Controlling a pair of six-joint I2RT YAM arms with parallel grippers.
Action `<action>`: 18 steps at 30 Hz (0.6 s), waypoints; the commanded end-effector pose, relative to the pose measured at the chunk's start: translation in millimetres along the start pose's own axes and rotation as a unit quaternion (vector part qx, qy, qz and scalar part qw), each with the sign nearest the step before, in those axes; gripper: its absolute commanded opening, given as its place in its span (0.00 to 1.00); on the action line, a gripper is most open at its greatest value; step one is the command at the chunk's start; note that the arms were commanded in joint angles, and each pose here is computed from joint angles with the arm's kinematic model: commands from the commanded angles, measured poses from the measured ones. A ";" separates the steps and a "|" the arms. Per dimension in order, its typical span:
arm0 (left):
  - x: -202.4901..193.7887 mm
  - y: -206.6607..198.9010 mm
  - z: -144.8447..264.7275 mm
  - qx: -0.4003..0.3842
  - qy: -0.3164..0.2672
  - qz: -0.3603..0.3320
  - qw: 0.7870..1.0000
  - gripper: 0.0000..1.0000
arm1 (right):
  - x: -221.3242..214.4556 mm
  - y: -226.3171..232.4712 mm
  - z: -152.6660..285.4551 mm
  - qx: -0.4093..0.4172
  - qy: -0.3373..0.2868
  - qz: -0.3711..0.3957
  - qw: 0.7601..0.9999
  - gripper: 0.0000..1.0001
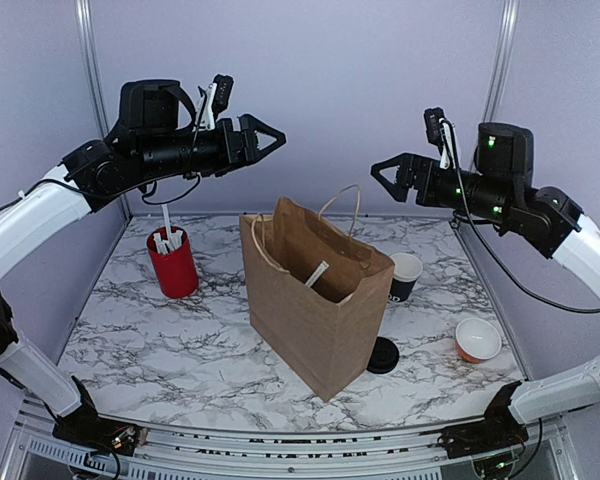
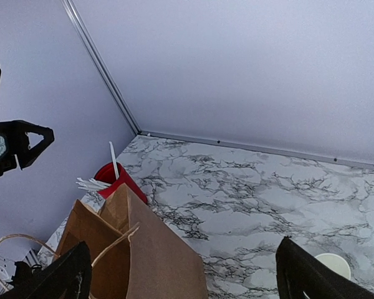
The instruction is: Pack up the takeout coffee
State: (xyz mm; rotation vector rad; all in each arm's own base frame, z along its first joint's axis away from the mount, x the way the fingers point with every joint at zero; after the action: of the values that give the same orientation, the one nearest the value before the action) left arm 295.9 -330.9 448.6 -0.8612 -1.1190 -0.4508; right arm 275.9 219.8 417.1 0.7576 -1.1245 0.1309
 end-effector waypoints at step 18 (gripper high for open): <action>20.0 75.5 90.6 0.205 -0.114 0.027 0.972 0.99 | 18.5 -49.1 29.4 -0.140 -0.093 0.010 0.986 1.00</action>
State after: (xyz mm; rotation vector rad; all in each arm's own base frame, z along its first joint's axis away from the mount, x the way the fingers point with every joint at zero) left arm 292.4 -251.2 461.1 -0.6634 -1.2985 -0.2312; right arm 278.4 192.7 415.0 0.6470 -1.2072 0.0266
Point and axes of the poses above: each gripper's point midway between its finger pads, its own z axis back along the fingers, its own y axis along the line the jaws close on, x = y × z, the point moved 3 cm from there along z, back along the fingers, and after that the axes turned 9 degrees about -z, right-handed, at the moved point
